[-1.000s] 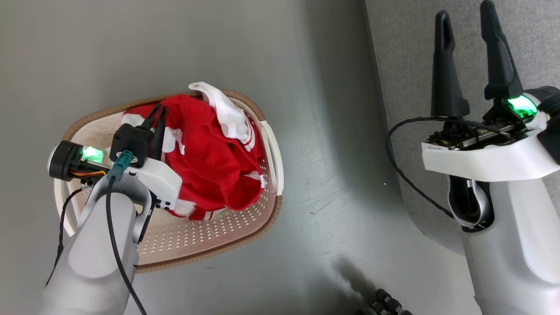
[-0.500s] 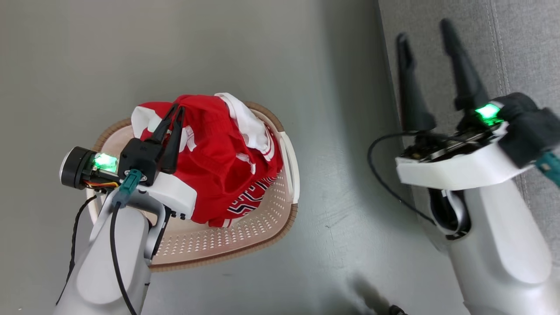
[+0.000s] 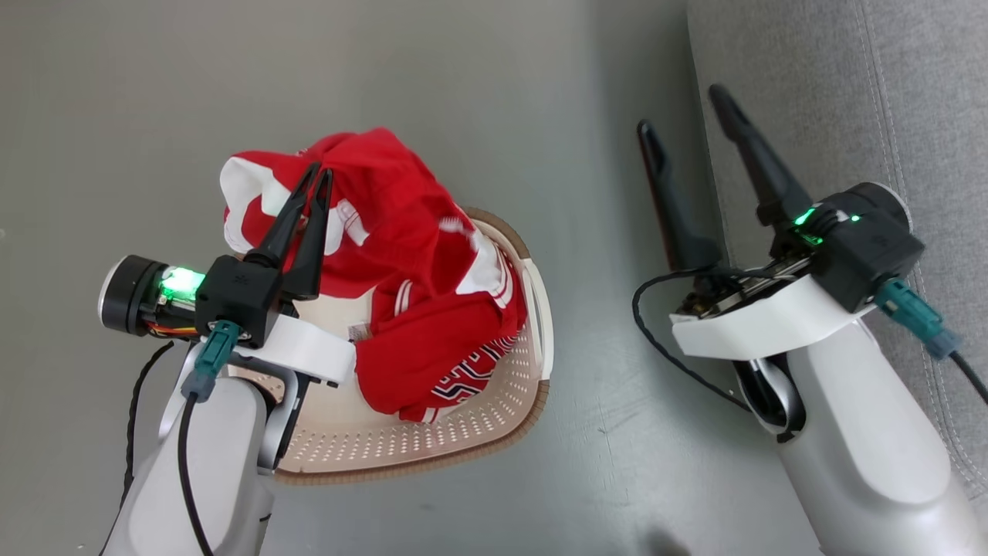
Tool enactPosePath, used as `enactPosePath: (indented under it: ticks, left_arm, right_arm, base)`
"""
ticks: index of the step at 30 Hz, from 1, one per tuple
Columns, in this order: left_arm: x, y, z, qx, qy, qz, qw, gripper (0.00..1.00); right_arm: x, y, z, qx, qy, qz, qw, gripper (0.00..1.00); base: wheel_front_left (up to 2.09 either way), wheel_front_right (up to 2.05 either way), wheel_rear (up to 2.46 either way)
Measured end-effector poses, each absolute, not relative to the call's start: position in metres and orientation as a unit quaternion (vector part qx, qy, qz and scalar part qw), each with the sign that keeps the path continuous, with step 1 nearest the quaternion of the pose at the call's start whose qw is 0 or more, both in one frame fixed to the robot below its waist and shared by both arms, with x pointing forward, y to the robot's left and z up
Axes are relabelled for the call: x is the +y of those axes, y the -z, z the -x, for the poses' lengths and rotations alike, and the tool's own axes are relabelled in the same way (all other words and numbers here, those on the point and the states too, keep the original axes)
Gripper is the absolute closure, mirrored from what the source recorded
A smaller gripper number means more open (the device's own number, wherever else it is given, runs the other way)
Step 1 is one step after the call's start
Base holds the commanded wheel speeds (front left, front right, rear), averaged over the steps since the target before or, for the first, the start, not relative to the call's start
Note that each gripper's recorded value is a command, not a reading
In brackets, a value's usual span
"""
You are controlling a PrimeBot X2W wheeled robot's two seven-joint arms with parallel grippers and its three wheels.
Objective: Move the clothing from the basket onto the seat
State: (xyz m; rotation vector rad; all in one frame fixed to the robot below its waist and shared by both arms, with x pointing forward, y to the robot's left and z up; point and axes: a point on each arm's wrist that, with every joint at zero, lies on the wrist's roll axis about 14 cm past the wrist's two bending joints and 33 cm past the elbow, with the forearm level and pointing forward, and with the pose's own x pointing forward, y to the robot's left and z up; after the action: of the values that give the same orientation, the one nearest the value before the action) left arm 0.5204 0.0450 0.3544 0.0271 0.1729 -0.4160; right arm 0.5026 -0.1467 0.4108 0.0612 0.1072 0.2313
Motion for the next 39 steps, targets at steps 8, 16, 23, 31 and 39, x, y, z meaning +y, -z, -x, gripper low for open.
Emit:
enactPosePath:
  ticks: [8, 16, 23, 31, 39]
  left_arm:
    - [0.052, -0.414, -0.528, 0.010, 0.197, -0.017, 0.980, 1.00]
    - [0.058, -0.462, -0.521, -0.046, 0.194, -0.023, 0.980, 1.00]
    - [0.062, -0.497, -0.508, -0.084, 0.199, -0.029, 0.976, 1.00]
    - [0.069, -0.536, -0.491, -0.126, 0.203, -0.042, 0.970, 1.00]
    - [0.076, -0.567, -0.471, -0.160, 0.200, -0.046, 0.966, 1.00]
  right_arm:
    - [-0.110, -0.425, -0.493, 0.043, -0.182, -0.021, 0.982, 0.00]
    - [-0.088, -0.442, -0.478, 0.034, -0.237, 0.000, 0.971, 0.00]
    - [-0.070, -0.459, -0.464, 0.024, -0.279, 0.015, 0.960, 0.00]
    - [-0.040, -0.480, -0.438, 0.020, -0.337, 0.009, 0.941, 0.00]
    - [-0.036, -0.506, -0.426, 0.000, -0.357, 0.021, 0.934, 0.00]
  base:
    - [0.00, 0.00, 0.00]
    - [0.00, 0.00, 0.00]
    - [0.00, 0.00, 0.00]
    - [0.00, 0.00, 0.00]
    - [0.00, 0.00, 0.00]
